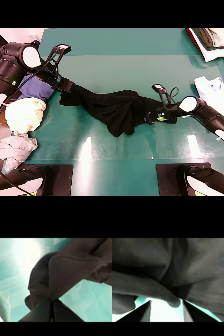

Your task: Fold the shirts.

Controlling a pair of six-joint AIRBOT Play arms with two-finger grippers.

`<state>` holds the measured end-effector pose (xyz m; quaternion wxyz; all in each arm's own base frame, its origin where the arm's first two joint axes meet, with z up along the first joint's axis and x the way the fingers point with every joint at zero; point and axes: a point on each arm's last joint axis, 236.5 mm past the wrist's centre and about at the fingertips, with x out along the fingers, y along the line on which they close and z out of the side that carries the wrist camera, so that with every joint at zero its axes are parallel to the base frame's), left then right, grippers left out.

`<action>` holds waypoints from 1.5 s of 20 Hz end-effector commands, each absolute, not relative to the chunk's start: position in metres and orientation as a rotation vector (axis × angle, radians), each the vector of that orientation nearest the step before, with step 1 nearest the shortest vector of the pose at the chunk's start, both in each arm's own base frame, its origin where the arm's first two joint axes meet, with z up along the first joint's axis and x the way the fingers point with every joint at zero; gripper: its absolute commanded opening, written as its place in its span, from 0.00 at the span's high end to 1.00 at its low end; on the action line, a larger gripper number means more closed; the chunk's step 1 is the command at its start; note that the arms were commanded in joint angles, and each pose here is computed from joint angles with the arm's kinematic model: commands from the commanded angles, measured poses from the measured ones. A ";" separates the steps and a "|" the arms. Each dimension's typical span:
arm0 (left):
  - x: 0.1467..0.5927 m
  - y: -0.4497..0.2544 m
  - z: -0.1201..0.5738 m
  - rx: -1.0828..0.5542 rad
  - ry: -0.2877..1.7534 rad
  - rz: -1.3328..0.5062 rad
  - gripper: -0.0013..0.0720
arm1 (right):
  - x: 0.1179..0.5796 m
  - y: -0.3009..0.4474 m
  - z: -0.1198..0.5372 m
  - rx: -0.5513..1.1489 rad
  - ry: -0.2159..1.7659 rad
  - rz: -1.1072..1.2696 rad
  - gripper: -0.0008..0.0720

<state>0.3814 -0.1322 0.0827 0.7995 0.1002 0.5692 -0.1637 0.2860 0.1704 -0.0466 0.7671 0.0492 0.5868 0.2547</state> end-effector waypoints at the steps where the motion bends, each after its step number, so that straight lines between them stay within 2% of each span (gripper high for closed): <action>1: 0.382 -0.133 0.083 0.210 1.218 -0.352 0.95 | 0.291 0.185 -0.051 0.067 1.233 0.579 0.44; 3: 0.383 -0.133 0.083 0.210 1.217 -0.352 0.95 | 0.290 0.188 -0.051 0.053 1.225 0.585 0.89; 4: 0.383 -0.133 0.083 0.210 1.217 -0.352 0.95 | 0.290 0.187 -0.051 0.052 1.229 0.586 0.96; 7: 0.385 -0.134 0.092 0.209 1.199 -0.352 0.95 | 0.292 0.176 -0.033 -0.024 1.169 0.581 0.97; 9: 0.397 -0.137 0.125 0.201 1.121 -0.355 0.95 | 0.306 0.159 0.011 -0.071 1.046 0.532 0.97; 12: 0.414 -0.143 0.217 0.166 0.907 -0.358 0.95 | 0.340 0.112 0.138 -0.046 0.736 0.377 0.97; 15: 0.408 -0.143 0.332 0.120 0.631 -0.368 0.95 | 0.339 0.048 0.287 0.074 0.397 0.188 0.97; 18: 0.366 -0.139 0.436 0.051 0.318 -0.403 0.95 | 0.304 0.001 0.398 0.070 0.138 0.042 0.97; 20: 0.325 -0.128 0.488 -0.009 0.141 -0.406 0.95 | 0.281 -0.015 0.444 0.052 0.034 -0.022 0.97; 27: 0.161 -0.082 0.617 -0.128 -0.363 -0.447 0.95 | 0.238 -0.014 0.506 -0.002 -0.016 -0.058 0.97; 30: 0.115 -0.080 0.643 -0.179 -0.491 -0.508 0.95 | 0.230 -0.011 0.530 -0.024 -0.037 -0.052 0.97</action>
